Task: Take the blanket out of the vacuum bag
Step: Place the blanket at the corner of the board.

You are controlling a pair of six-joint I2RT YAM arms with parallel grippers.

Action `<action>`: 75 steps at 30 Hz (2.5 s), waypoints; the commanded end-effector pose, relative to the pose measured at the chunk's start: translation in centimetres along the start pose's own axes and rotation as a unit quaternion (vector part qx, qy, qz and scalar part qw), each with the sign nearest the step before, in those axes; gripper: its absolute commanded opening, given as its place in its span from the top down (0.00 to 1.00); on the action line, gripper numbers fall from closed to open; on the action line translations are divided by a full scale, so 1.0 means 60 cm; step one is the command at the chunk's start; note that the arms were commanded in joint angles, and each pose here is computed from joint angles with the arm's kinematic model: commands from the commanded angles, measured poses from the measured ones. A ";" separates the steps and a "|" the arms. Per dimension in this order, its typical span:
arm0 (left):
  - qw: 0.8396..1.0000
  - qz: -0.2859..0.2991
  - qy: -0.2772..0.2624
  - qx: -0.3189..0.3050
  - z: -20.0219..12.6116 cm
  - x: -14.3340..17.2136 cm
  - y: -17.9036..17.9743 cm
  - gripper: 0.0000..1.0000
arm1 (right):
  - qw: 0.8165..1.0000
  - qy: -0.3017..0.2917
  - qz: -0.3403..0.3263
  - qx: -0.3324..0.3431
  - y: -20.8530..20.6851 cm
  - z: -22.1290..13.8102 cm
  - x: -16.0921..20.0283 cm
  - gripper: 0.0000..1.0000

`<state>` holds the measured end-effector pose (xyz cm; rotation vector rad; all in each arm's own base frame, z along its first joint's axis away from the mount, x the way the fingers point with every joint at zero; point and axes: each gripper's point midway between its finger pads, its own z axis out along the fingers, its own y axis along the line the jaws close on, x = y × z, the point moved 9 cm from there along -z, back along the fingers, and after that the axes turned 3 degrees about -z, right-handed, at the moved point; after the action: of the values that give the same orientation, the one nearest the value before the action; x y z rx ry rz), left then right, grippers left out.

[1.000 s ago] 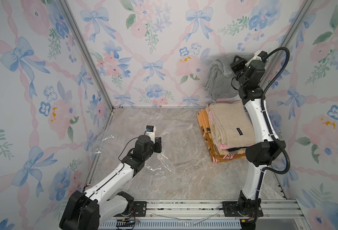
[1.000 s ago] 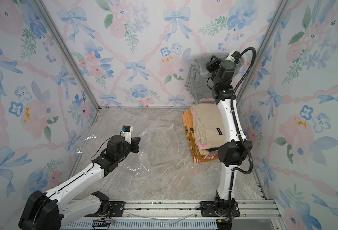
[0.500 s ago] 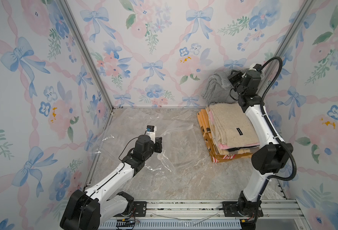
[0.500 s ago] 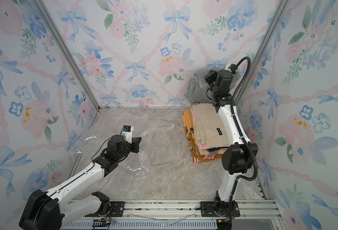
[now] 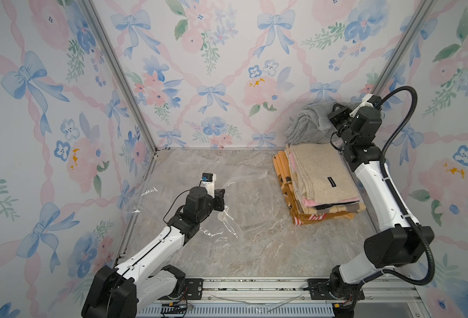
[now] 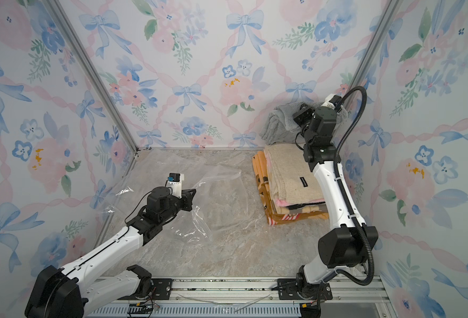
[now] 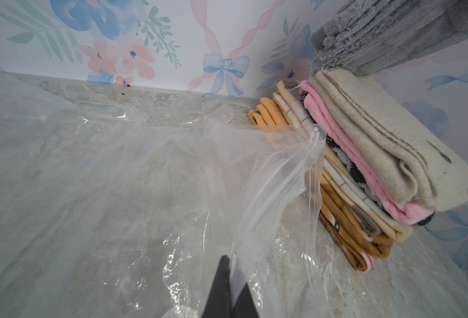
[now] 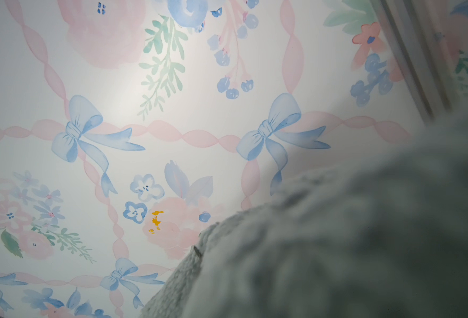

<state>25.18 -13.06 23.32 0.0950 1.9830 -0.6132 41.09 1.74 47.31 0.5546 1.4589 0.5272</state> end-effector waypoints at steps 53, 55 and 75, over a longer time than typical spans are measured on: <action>0.999 -0.007 0.026 0.019 0.000 0.014 -0.009 1.00 | 0.925 0.278 0.089 0.242 -0.222 -0.319 0.299 0.44; 0.999 -0.006 0.026 0.018 0.000 0.016 -0.008 1.00 | 0.922 0.287 0.076 0.251 -0.226 -0.338 0.293 0.42; 0.999 -0.007 0.036 0.030 0.019 0.021 -0.011 1.00 | 0.900 0.385 -0.071 0.192 -0.095 -0.380 0.131 0.42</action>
<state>25.28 -14.05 22.44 0.1185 2.0268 -0.6705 17.87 3.13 37.05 0.6937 2.2471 0.4566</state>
